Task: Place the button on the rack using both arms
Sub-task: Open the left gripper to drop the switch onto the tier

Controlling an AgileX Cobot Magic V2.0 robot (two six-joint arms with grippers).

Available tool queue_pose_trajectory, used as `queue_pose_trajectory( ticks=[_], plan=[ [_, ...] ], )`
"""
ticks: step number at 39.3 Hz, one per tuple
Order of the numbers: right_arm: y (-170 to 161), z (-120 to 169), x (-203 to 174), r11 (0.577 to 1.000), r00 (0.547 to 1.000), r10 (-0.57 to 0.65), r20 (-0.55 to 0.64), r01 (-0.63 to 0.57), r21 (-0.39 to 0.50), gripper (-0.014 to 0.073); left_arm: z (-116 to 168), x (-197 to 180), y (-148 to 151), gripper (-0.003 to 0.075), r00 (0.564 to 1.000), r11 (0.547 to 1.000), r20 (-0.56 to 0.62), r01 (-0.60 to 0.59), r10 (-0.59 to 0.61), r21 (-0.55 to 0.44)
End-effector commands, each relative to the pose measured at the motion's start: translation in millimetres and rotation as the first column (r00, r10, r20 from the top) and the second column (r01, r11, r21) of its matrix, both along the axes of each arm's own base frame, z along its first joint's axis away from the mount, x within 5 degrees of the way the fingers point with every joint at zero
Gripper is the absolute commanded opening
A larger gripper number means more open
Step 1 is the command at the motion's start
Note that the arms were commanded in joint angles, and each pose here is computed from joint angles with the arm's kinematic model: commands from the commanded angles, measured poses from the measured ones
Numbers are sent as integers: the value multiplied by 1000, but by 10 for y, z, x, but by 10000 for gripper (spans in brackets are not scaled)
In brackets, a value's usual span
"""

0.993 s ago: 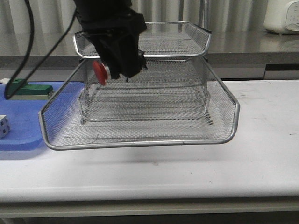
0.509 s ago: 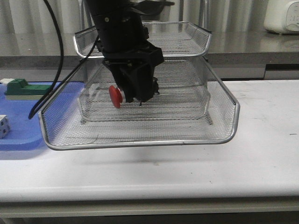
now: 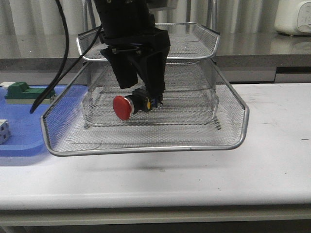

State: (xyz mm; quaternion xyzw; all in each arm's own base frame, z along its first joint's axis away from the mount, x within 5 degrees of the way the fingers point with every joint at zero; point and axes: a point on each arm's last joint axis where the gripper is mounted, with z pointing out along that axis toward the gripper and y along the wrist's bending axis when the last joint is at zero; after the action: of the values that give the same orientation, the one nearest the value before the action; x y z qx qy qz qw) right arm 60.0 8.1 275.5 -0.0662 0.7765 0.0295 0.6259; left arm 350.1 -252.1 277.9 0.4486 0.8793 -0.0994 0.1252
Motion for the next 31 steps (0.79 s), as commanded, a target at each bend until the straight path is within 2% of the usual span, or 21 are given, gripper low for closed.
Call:
queue_pose_trajectory(
  ticks=[1,8,11,14,19,23,28,31],
  plan=[
    [-2,148,11,1000,995,-2,99,2,0,-110,496,-211,79,432,999,998,35,12,-10,-55],
    [-2,148,11,1000,995,-2,99,2,0,-110,751,-383,248,179,997,997,79,-6,12,-76],
    [-2,148,11,1000,995,-2,99,2,0,-110,823,-446,403,66,994,998,106,-26,31,-52],
    [-2,148,11,1000,995,-2,99,2,0,-110,864,-474,570,-15,990,997,123,-60,65,-48],
    [-2,148,11,1000,995,-2,99,2,0,-110,864,-511,913,-19,978,984,124,-156,166,-92],
    [-2,148,11,1000,995,-2,99,2,0,-110,852,-583,1239,-19,953,953,119,-259,279,-158],
    [-2,148,11,1000,995,-2,99,2,0,-110,802,-750,1604,-19,897,894,145,-375,417,-246],
    [-2,148,11,1000,995,-2,99,2,0,-110,743,-893,1821,-19,847,849,179,-440,501,-291]
  ],
)
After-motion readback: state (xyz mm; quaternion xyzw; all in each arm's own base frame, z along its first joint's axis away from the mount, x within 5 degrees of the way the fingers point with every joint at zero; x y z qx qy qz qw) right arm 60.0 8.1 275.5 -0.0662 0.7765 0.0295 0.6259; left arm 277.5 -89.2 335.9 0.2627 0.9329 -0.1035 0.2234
